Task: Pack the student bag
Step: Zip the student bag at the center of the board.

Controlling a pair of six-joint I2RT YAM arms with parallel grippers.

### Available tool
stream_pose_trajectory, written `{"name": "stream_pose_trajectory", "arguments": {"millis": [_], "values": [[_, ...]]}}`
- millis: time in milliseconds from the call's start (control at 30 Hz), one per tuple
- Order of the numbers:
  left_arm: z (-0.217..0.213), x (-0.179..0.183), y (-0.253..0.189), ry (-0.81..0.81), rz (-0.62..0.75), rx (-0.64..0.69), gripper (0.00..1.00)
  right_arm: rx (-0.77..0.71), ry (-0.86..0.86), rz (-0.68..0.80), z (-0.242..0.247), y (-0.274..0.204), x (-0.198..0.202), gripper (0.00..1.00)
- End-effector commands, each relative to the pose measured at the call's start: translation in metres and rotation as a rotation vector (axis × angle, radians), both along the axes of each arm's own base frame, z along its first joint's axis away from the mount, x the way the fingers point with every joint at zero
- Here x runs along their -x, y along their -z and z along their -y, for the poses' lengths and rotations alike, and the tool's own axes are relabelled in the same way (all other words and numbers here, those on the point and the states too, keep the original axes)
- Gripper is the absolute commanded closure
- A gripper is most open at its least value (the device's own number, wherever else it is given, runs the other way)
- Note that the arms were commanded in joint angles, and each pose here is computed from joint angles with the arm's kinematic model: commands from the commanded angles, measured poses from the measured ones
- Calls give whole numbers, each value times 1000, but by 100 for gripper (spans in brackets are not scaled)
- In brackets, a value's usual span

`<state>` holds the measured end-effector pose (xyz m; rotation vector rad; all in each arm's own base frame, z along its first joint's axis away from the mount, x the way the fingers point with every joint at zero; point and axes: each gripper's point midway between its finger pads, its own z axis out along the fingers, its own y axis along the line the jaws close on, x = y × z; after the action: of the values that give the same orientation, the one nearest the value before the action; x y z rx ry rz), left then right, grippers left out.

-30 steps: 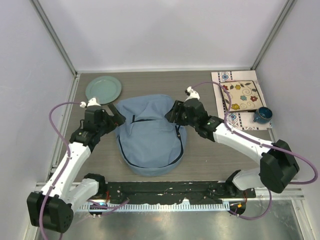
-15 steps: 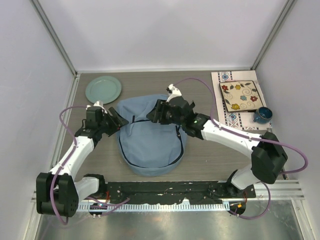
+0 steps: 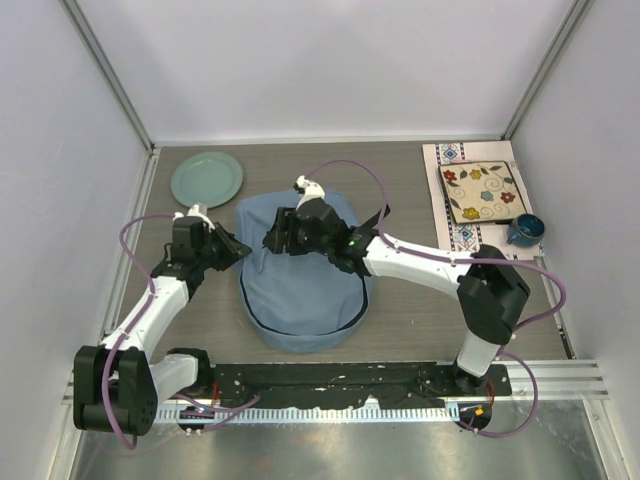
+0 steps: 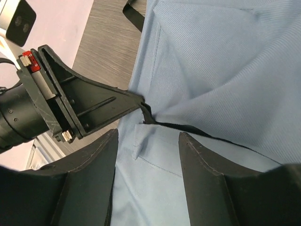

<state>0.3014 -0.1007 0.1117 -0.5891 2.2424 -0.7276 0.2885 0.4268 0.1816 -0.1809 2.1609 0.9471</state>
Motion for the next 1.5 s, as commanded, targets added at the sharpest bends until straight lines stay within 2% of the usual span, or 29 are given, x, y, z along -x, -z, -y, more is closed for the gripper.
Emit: {"name": "stream_pose_trajectory", "arguments": {"millis": [0,200,400,633,800,967,1367,1400,1467], "values": [[10,-6,-20,47,93,44,83,-36,15,83,-15,-28,-16,40],[13,-5,-22,62,104,61,90,-19,24,83,-23,-23,-23,41],[17,-4,-26,81,119,73,93,2,26,72,-28,-12,-27,51],[18,-4,-24,87,114,71,95,3,20,66,-30,-10,-26,84],[18,-3,-23,90,112,70,98,10,34,70,-28,-8,-28,99],[15,-3,-24,82,111,60,100,53,79,81,-15,-6,-30,99],[16,-3,-27,85,117,64,100,4,55,98,-19,-14,-27,98],[16,-3,-28,87,121,65,100,10,57,91,-19,-12,-27,87],[17,-2,-29,92,123,71,100,9,64,84,-19,-9,-28,81]]}}
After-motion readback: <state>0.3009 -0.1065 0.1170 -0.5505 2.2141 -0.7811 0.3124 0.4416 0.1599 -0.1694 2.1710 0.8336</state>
